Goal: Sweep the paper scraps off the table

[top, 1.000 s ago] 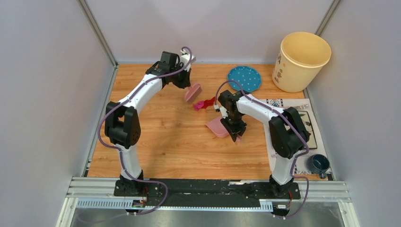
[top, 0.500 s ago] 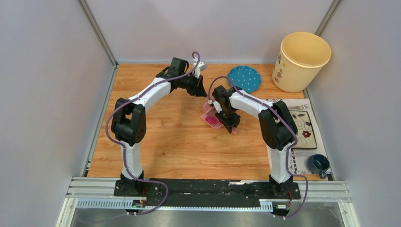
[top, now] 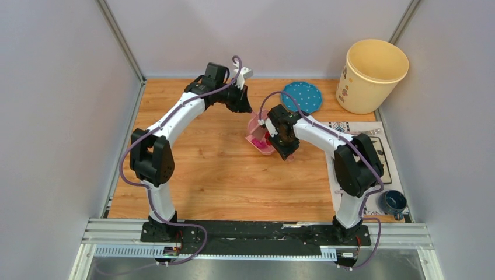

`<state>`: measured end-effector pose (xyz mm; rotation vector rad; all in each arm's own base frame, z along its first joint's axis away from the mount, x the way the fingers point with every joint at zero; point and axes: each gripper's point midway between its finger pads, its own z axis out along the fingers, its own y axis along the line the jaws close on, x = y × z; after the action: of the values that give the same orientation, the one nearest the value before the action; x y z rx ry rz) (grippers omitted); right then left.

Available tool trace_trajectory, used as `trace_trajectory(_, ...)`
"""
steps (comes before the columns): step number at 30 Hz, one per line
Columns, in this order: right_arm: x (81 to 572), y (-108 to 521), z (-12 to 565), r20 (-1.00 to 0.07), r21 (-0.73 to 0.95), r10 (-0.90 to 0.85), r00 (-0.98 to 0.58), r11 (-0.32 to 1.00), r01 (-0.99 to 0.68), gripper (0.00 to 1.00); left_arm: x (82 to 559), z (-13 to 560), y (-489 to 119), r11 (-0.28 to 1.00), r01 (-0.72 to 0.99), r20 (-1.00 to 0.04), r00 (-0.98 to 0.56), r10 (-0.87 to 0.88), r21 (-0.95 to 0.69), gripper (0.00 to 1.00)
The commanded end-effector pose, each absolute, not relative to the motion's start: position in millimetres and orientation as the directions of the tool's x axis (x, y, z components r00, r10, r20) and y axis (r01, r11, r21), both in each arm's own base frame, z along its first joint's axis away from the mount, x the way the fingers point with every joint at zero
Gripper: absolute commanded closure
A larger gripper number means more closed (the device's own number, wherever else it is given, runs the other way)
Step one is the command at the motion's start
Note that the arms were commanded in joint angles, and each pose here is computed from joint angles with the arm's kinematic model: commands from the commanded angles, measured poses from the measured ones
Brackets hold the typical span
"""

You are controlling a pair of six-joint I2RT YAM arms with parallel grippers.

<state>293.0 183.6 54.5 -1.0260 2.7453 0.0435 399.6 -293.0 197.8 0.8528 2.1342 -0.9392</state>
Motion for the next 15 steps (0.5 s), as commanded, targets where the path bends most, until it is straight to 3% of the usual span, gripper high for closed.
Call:
trace_trajectory(1, 308.0, 185.9, 77.6, -0.308, -0.11, -0.656, -0.689, 0.744, -0.66, 1.0, 403.1, 240.1, -275.7, 0.558, 0.803, -0.811, -0.462, 0.358, -0.211, 1.0)
trace_trajectory(10, 321.7, 187.8, 104.7, -0.367, -0.158, -0.674, -0.641, 0.724, -0.672, 1.0, 409.4, 275.6, -251.1, 0.585, 0.802, -0.855, -0.382, 0.351, -0.119, 1.0)
trace_trajectory(15, 323.0, 192.4, 115.8, -0.381, -0.147, -0.682, -0.624, 0.711, -0.687, 1.0, 422.5, 298.8, -234.9, 0.622, 0.769, -0.878, -0.391, 0.274, -0.149, 1.0)
